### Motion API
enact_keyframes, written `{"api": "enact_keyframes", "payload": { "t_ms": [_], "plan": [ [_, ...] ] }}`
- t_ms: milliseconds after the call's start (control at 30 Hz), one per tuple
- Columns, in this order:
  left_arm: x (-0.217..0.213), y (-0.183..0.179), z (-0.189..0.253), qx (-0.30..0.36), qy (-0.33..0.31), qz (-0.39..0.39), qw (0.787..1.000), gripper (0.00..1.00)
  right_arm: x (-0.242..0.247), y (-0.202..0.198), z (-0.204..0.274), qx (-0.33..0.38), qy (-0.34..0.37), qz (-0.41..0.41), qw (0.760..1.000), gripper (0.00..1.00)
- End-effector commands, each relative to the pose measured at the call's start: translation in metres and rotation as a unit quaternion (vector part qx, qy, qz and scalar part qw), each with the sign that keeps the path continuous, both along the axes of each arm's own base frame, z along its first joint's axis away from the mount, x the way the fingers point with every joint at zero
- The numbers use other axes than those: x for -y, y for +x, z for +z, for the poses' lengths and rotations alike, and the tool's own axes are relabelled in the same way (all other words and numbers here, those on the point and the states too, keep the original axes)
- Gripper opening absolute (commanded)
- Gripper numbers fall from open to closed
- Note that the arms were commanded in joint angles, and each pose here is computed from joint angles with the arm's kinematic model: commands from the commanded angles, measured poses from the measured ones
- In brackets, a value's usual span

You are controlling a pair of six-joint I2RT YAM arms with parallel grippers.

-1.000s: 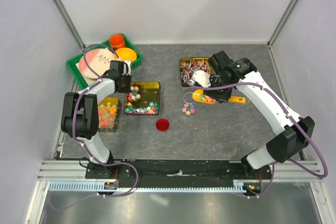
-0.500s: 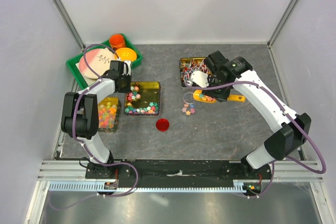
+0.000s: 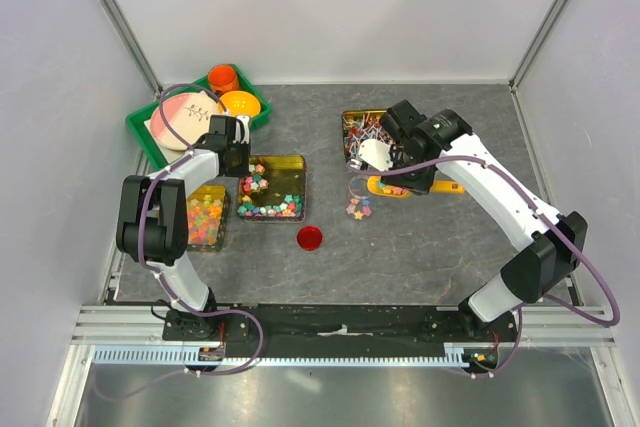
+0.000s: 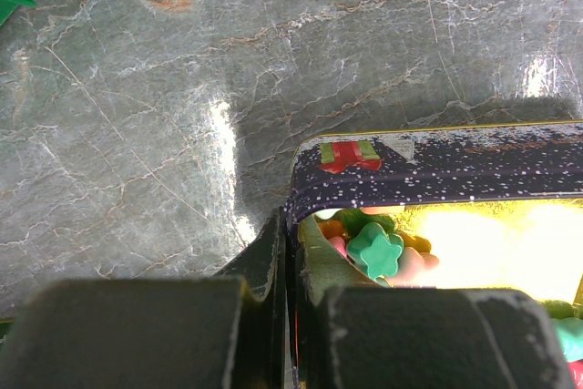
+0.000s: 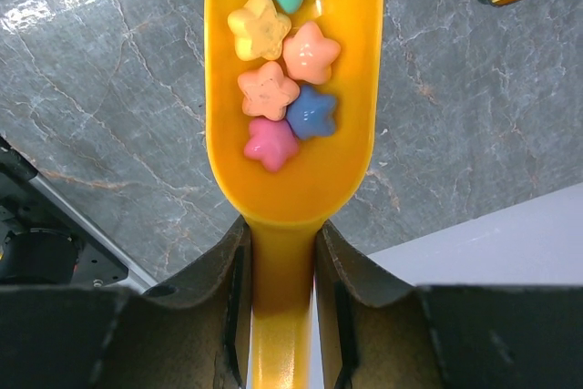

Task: Pack the candies
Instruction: Place the fake candies in the packing bottle.

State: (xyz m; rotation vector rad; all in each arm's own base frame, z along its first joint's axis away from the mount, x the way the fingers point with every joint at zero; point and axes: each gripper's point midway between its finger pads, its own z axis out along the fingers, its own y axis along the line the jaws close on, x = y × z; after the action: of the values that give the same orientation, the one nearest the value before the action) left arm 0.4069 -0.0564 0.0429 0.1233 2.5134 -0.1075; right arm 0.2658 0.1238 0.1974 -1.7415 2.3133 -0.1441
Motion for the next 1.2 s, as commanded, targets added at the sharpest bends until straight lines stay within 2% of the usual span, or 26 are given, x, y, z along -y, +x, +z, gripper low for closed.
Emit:
{"api": "enact_keyframes", "payload": {
  "t_ms": [0,1167],
  "plan": [
    [0.0006,0.0143,0.0077,0.029,-0.006,-0.007,1.000,0.02,-0.0035,0.0053,0.0141,0.021,-0.001,-0.006,1.000,0.00],
    [0.0003,0.0142,0.0064,0.027,-0.005,-0.006,1.000,0.01,-0.0033,-0.0031,0.0195,0.019,-0.052,0.011,0.998,0.00]
  ]
}}
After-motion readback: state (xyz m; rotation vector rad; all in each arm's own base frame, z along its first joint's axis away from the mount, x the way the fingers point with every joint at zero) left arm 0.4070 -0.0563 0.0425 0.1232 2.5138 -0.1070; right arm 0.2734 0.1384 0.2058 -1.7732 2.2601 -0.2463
